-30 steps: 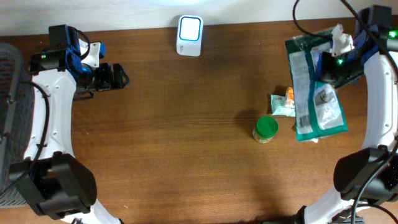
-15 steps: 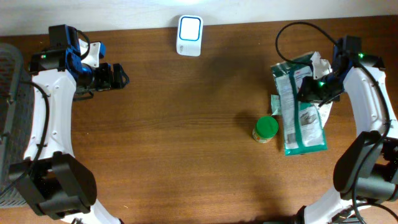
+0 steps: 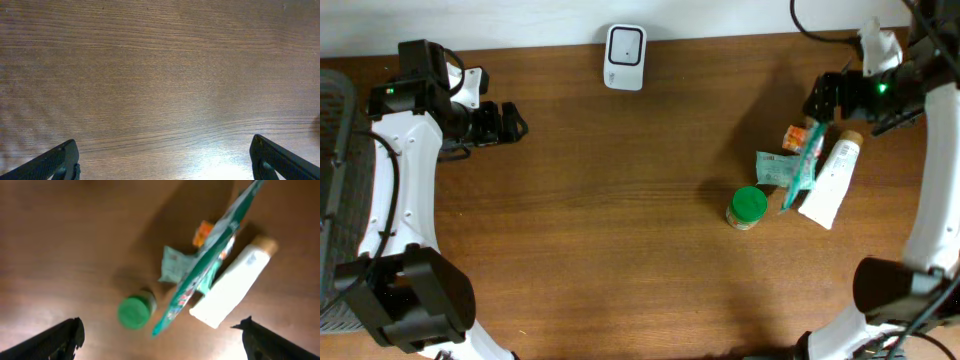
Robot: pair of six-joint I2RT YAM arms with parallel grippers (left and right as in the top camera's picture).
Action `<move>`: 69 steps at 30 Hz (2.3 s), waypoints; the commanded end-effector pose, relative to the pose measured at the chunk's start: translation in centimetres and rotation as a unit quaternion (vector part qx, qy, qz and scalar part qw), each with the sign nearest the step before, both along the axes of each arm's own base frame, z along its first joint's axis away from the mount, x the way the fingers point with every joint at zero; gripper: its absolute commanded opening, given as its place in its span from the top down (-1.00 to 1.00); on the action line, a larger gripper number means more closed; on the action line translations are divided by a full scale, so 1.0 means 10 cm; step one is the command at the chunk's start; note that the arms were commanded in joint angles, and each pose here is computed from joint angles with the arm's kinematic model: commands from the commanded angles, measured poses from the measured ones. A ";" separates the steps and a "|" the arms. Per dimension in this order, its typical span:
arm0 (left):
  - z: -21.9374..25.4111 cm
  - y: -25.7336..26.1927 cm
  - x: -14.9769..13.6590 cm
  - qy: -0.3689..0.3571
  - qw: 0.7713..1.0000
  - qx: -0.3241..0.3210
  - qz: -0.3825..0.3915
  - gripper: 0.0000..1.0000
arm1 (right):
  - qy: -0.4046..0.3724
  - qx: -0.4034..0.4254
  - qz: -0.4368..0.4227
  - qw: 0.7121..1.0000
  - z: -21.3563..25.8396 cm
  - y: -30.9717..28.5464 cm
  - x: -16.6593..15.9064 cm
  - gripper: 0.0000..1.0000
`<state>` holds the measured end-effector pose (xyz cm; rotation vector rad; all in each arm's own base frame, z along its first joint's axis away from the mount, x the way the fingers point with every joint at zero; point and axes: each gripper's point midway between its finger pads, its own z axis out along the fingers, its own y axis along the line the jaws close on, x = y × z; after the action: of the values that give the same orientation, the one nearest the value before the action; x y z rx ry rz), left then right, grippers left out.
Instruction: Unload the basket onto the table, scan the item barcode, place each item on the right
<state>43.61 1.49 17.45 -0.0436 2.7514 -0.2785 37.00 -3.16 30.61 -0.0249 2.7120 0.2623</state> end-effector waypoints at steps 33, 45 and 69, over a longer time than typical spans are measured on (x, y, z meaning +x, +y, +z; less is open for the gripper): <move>0.02 0.00 0.01 -0.003 1.000 -0.001 0.000 -0.98 | -0.491 -0.073 0.004 0.868 1.28 0.52 -0.90 -0.97; 0.02 0.00 0.01 -0.003 1.000 -0.001 0.000 -0.98 | -0.626 -0.066 -0.003 0.777 -0.22 0.55 -1.22 -0.97; 0.02 0.00 0.01 -0.003 1.000 -0.001 0.000 -0.98 | -0.515 -0.056 -0.015 0.855 -1.50 0.55 -1.25 -0.97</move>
<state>43.61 1.49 17.45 -0.0436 2.7514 -0.2785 24.53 2.35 15.75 -0.1365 1.6421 0.0348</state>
